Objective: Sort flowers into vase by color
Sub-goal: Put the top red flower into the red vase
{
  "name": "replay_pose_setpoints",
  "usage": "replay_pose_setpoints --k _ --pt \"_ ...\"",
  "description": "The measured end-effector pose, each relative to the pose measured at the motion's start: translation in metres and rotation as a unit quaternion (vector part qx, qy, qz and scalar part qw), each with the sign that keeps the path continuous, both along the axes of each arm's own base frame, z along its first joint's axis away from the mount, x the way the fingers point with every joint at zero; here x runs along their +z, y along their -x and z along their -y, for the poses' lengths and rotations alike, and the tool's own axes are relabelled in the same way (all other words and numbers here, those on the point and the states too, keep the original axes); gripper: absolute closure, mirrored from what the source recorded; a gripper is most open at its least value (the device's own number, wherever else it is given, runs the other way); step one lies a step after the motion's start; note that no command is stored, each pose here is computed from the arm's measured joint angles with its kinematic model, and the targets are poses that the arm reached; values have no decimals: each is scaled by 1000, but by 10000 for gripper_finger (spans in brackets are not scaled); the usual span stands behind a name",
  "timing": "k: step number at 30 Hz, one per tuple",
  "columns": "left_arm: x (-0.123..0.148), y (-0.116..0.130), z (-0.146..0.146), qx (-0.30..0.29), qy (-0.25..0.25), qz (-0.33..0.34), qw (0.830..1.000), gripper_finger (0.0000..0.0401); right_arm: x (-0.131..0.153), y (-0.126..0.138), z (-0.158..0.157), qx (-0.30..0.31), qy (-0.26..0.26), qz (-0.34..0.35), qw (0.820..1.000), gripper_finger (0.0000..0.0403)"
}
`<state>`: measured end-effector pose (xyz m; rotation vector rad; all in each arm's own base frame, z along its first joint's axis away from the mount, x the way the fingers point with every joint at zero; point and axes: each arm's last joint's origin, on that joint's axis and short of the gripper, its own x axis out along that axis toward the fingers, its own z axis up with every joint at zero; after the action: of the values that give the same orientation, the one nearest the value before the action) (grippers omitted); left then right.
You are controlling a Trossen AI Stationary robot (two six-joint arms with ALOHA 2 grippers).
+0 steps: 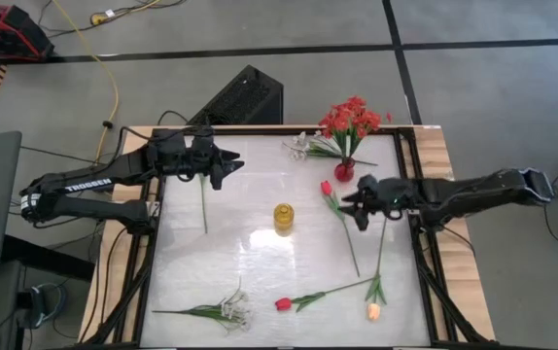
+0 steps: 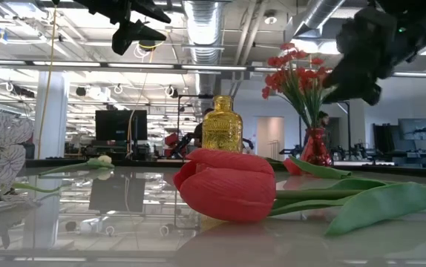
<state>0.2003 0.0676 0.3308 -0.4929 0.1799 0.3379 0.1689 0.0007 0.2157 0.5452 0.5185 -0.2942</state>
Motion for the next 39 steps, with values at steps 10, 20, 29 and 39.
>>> replay_pose_setpoints --k 10,20,29,39 --pt "-4 -3 -1 -3 -5 -16 1000 222 -47 -14 -29 -33 -79 -160 983 226" --pt "-16 -16 -3 -22 17 -41 999 222 -80 -26 -28 -90 -49 -229 968 274" --pt "-16 -17 -3 -21 22 -36 999 222 -105 -39 -27 -122 -33 -253 959 284" --pt "-16 -18 2 -30 25 -35 999 222 -102 -36 -29 -138 -56 -239 960 387"
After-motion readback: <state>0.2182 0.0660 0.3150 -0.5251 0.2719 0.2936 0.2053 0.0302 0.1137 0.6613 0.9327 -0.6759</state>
